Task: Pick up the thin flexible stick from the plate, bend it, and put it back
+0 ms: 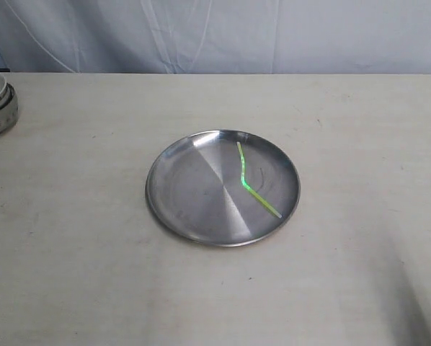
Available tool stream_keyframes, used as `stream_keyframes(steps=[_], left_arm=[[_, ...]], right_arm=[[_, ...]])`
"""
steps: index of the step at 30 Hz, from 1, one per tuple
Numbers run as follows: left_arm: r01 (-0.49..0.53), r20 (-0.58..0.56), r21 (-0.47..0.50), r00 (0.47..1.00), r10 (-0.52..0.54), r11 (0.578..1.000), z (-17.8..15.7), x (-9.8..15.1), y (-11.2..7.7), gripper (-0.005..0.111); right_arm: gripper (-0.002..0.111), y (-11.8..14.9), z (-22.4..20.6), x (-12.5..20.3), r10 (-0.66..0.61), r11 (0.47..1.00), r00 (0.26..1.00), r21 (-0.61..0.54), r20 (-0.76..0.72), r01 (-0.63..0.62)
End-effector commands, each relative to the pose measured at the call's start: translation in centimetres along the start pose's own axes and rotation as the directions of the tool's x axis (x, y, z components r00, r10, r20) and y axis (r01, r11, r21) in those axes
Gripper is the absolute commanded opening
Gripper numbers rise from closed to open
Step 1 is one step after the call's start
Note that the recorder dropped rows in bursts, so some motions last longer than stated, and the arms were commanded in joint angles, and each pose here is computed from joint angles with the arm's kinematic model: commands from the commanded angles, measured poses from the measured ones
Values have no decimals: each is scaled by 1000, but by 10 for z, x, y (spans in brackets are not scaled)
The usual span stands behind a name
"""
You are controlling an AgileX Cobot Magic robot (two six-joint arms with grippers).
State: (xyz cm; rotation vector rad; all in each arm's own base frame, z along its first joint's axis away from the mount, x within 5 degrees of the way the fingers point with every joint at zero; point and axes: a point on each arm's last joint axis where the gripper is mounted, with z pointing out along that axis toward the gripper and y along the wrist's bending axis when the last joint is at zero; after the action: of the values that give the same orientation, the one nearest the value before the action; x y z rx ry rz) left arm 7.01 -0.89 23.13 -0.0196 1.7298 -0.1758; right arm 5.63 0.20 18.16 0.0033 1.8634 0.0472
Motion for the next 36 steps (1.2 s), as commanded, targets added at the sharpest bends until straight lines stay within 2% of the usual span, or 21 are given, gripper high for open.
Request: stream_keyframes(steps=[1, 7, 11, 15, 19, 36], left_arm=[[29, 29, -57, 999, -27, 998, -3, 18, 6, 0], [69, 56, -113, 996, -63, 991, -5, 35, 12, 0], [84, 82, -119, 994, -74, 989, -8, 35, 12, 0], [71, 41, -117, 997, -67, 991, -9, 39, 11, 0], [18, 39, -131, 999, -13, 991, -9, 39, 12, 0], [16, 40, -132, 999, -11, 991, -9, 39, 12, 0]], right_arm=[[1, 0, 0, 0, -5, 1000, 1000, -2, 12, 5], [1, 0, 0, 0, -5, 1000, 1000, -2, 14, 5], [1, 0, 0, 0, -5, 1000, 1000, -2, 13, 5], [1, 0, 0, 0, -5, 1000, 1000, -2, 13, 5], [1, 0, 0, 0, -5, 1000, 1000, -2, 13, 5], [1, 0, 0, 0, -5, 1000, 1000, -2, 13, 5]])
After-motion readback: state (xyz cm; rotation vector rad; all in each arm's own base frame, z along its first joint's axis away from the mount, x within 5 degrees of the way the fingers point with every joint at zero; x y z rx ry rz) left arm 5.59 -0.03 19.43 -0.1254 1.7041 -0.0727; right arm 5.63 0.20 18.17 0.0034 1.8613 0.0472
